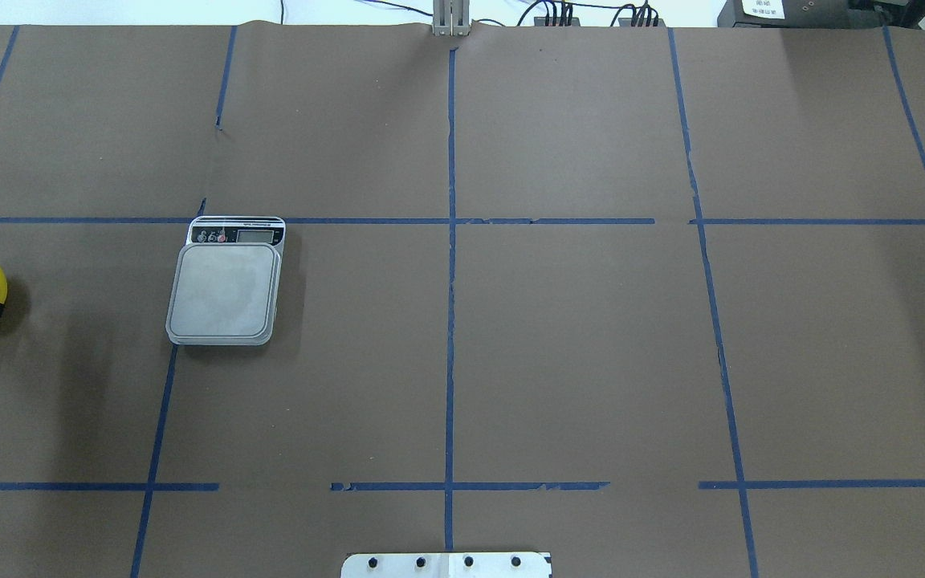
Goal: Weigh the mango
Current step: 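Close the left gripper around the yellow mango, then lift the mango with the left gripper and carry it over the scale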
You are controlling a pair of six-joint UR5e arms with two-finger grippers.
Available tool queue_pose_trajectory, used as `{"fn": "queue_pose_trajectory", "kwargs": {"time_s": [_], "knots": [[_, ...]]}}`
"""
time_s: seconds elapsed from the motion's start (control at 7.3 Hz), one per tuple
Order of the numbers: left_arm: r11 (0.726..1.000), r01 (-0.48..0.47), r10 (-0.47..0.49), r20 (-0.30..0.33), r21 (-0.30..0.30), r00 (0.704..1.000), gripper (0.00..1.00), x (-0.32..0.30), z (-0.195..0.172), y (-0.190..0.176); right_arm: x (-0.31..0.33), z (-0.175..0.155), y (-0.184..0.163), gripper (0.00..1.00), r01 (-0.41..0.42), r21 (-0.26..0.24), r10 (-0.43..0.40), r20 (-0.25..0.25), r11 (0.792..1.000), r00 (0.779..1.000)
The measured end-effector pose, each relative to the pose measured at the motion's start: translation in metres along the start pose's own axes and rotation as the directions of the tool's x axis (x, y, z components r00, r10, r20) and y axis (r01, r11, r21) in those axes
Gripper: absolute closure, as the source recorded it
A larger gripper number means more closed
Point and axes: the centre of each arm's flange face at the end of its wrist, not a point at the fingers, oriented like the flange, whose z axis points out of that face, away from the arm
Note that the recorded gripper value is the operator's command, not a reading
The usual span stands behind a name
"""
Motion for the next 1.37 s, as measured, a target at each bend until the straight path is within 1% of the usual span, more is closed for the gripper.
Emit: {"fn": "queue_pose_trajectory", "kwargs": {"time_s": [0.27,0.55,0.68,0.82,0.96,1.1,1.23,1.37], "knots": [[1.000,-0.011,0.011,-0.011,0.011,1.000,1.00,0.008,-0.007,-0.002,0.000,0.000,0.000,0.00,0.000,0.000,0.000,0.000,1.000,1.000],[0.999,-0.028,0.029,-0.031,0.032,0.999,1.00,0.039,-0.043,-0.004,0.000,0.000,0.000,0.00,0.000,0.000,0.000,0.000,1.000,1.000],[0.999,-0.022,0.022,-0.018,0.024,1.000,1.00,0.061,-0.072,-0.008,0.000,0.000,0.000,0.00,0.000,0.000,0.000,0.000,1.000,1.000],[1.000,-0.007,0.007,0.004,0.012,1.000,1.00,0.088,-0.104,-0.021,0.000,0.000,0.000,0.00,0.000,0.000,0.000,0.000,1.000,1.000],[1.000,0.010,-0.010,0.018,0.007,1.000,1.00,0.122,-0.133,-0.042,0.000,0.000,0.000,0.00,0.000,0.000,0.000,0.000,1.000,1.000],[0.999,0.043,-0.043,0.016,0.014,0.999,1.00,0.154,-0.153,-0.062,0.000,0.000,0.000,0.00,0.000,0.000,0.000,0.000,1.000,1.000],[0.995,0.093,-0.093,-0.002,0.017,0.996,1.00,0.190,-0.161,-0.076,0.000,0.000,0.000,0.00,0.000,0.000,0.000,0.000,1.000,1.000],[0.992,0.128,-0.128,-0.023,-0.001,0.992,1.00,0.233,-0.154,-0.079,0.000,0.000,0.000,0.00,0.000,0.000,0.000,0.000,1.000,1.000]]}}
